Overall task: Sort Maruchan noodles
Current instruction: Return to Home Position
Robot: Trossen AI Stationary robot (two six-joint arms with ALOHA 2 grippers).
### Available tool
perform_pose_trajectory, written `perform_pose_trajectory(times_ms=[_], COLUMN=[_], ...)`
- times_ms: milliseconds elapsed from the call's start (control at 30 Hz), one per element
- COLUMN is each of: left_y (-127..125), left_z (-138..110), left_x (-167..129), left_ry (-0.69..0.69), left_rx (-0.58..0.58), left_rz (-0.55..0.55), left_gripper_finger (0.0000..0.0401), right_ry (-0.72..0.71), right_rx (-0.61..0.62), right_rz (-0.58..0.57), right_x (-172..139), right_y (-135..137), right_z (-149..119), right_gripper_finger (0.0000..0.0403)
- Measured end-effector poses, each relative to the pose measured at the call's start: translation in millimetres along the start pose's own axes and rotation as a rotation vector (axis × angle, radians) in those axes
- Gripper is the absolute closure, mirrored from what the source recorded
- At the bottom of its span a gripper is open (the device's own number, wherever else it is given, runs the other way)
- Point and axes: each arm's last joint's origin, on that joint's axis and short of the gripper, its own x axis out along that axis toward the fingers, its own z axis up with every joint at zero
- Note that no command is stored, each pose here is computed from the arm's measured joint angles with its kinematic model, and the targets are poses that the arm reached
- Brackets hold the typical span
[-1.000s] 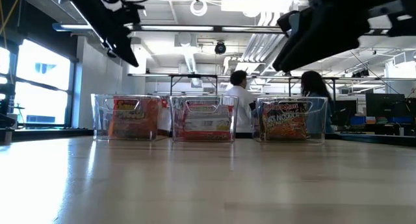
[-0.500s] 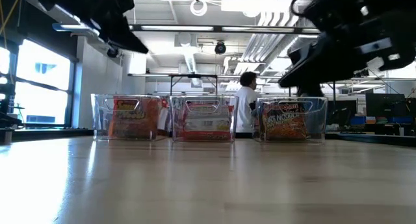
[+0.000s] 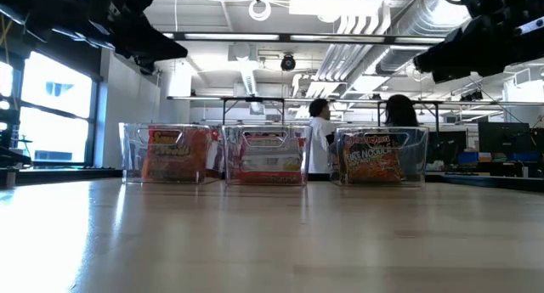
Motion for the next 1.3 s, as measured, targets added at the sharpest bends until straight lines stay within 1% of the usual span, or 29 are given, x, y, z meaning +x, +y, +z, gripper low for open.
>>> perform_pose_trajectory(times_ms=[133,233,433,500,633,767,900,1067,1133,1200,1300], left_y=[-0.1,-0.3,0.7,1.5,4.1,9.7,14.5,16.6,17.0,17.0,16.3], left_z=[-0.1,-2.1,-15.5,-21.3,-30.6,-40.8,-46.7,-59.7,-65.9,-66.5,-68.2], left_x=[-7.0,-12.7,-22.0,-23.4,-25.6,-28.1,-34.1,-44.5,-48.4,-53.6,-59.4], left_ry=[-0.038,-0.071,-0.114,-0.134,-0.156,-0.144,-0.198,-0.288,-0.315,-0.326,-0.338], left_rx=[-0.003,-0.002,-0.004,-0.018,-0.062,-0.079,-0.072,-0.056,-0.060,-0.063,-0.060], left_rz=[0.003,0.004,0.013,-0.007,-0.085,-0.074,-0.038,-0.010,0.006,0.019,0.032], left_gripper_finger=[0.0401,0.0401,0.0401,0.0401,0.0401,0.0401,0.0401,0.0401,0.0401,0.0401,0.0401], right_ry=[-0.081,-0.113,-0.178,-0.202,-0.234,-0.267,-0.240,-0.223,-0.222,-0.233,-0.287], right_rx=[0.017,0.016,-0.003,-0.012,-0.012,-0.002,-0.010,-0.015,-0.014,-0.011,-0.009], right_rz=[-0.005,-0.008,-0.023,-0.035,-0.045,-0.067,-0.128,-0.159,-0.189,-0.202,-0.201], right_x=[-17.5,-27.8,-46.2,-52.0,-62.4,-72.8,-72.1,-71.9,-72.0,-72.2,-70.1], right_y=[-5.0,-7.9,-13.7,-15.7,-18.9,-22.3,-24.2,-26.2,-27.6,-28.7,-29.2], right_z=[-2.7,-4.3,-2.2,-1.2,-1.7,-3.4,-5.4,-6.9,-6.7,-5.6,-6.0], right_gripper_finger=[0.0402,0.0403,0.0403,0.0403,0.0403,0.0403,0.0403,0.0403,0.0403,0.0403,0.0403])
